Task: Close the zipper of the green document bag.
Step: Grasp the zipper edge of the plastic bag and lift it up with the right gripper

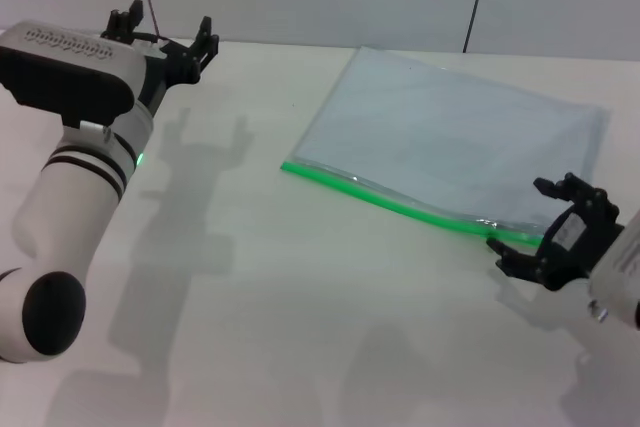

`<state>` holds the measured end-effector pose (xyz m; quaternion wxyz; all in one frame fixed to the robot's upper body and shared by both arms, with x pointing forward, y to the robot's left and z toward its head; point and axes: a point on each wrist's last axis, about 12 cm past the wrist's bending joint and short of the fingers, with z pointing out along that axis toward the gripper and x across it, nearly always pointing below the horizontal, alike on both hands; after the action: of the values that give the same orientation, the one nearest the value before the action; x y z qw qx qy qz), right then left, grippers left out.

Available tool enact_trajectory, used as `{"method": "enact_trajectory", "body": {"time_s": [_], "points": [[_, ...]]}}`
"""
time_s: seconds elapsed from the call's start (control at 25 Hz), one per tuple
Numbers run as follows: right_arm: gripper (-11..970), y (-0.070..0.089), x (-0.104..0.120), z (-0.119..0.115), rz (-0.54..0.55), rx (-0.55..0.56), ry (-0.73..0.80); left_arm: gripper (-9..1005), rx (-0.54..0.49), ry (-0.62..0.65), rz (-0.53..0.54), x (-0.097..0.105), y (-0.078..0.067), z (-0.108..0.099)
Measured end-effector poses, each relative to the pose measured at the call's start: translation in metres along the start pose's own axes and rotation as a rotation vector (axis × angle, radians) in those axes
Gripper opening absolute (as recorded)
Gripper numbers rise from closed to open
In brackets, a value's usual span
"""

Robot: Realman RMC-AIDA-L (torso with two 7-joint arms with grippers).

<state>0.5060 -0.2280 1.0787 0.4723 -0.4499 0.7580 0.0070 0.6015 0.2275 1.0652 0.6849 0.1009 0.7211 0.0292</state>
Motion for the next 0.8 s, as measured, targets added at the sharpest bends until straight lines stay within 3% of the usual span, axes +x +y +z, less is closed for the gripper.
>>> {"method": "enact_trajectory", "body": {"time_s": [0.44, 0.8], "points": [[905, 0.004, 0.017, 0.001, -0.146, 0.08, 0.105, 872, -0.019, 0.013, -0.001, 0.004, 0.006, -0.002], [771, 0.005, 0.018, 0.001, -0.136, 0.059, 0.119, 871, -0.031, 0.018, -0.007, 0.005, 0.008, -0.003]]}}
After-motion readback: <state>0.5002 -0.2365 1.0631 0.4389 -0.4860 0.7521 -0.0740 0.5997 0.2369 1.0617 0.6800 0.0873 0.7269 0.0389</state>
